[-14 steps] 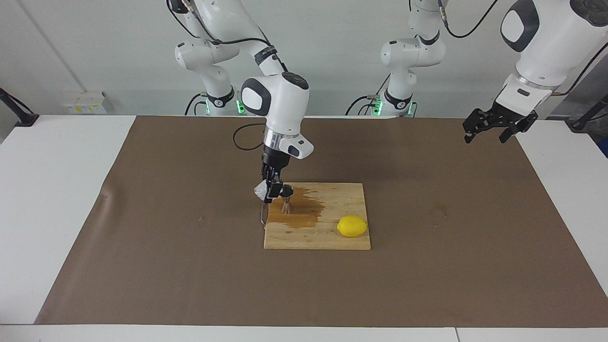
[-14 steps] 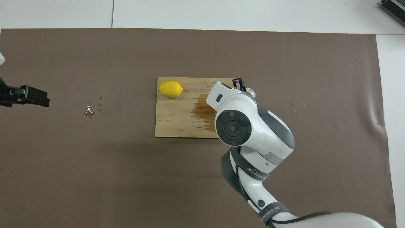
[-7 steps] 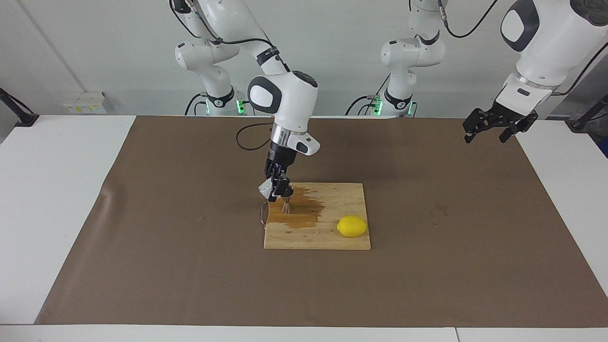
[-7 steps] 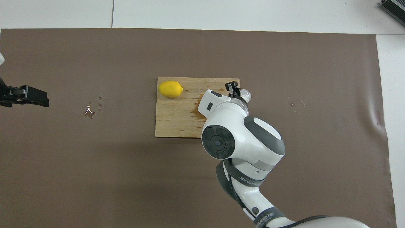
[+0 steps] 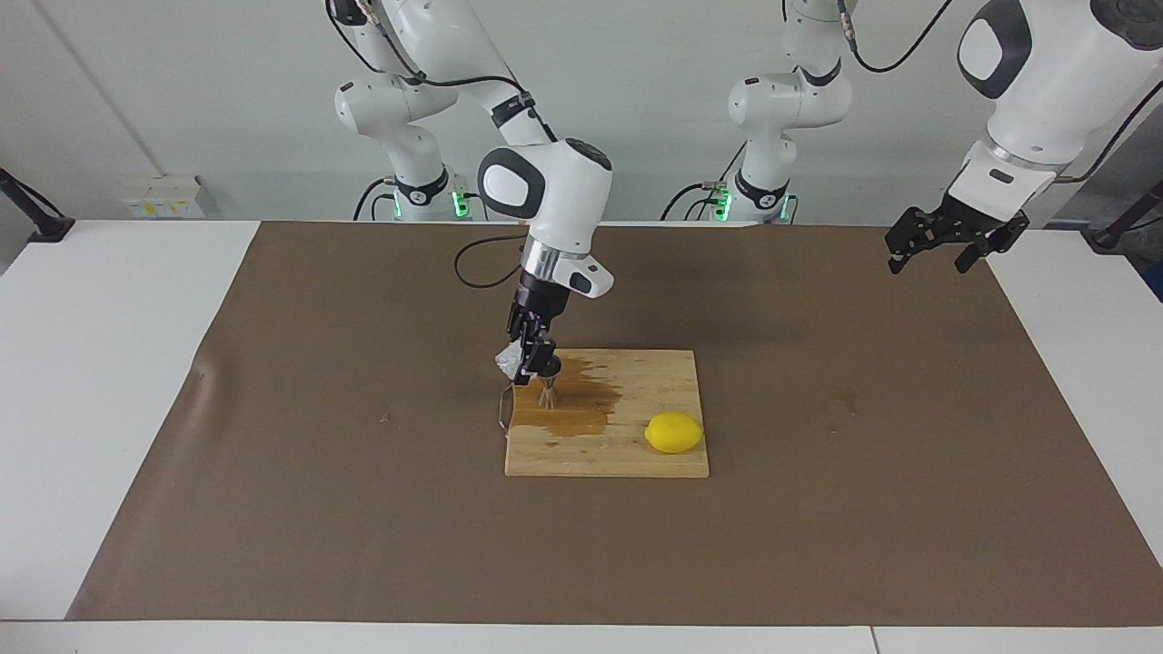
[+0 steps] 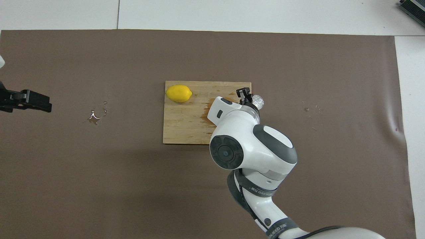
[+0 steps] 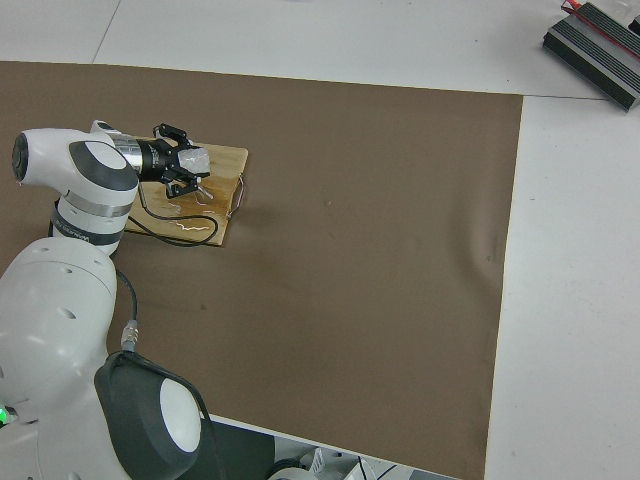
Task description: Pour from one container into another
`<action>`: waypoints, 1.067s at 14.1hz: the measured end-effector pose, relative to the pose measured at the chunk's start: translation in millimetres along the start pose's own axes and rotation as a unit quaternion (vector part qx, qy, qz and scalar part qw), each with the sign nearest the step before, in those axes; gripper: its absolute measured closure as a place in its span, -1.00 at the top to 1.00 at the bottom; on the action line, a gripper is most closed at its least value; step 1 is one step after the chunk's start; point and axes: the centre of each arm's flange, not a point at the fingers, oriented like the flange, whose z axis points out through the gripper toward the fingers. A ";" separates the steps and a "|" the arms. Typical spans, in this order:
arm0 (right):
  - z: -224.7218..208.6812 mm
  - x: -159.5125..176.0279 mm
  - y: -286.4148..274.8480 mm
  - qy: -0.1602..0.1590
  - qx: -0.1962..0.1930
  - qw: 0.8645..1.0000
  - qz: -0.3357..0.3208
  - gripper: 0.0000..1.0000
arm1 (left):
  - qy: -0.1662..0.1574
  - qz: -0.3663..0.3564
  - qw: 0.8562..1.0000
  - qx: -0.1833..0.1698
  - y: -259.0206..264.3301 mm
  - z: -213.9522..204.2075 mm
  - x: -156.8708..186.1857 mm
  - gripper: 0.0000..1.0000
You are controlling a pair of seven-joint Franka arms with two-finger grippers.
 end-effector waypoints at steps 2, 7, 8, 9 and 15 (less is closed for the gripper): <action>0.2 -0.1 -0.3 -0.001 0.001 1.000 0.003 0.00 | 0.000 0.000 1.000 0.000 0.0 0.0 0.0 1.00; 0.5 -0.3 -0.6 -0.002 0.002 1.000 0.004 0.00 | 0.000 0.000 1.000 0.000 0.0 0.0 0.0 1.00; 0.6 -0.3 -0.6 -0.002 0.002 1.000 0.004 0.00 | 0.000 0.000 1.000 0.000 0.0 0.0 0.0 1.00; 0.6 -0.4 -0.5 -0.002 0.002 1.000 0.005 0.00 | 0.000 0.000 1.000 0.000 0.0 0.0 0.0 1.00; 2.1 -6.0 1.6 0.007 0.012 0.999 0.040 0.00 | 0.000 0.000 1.000 0.000 0.0 -0.1 -0.1 1.00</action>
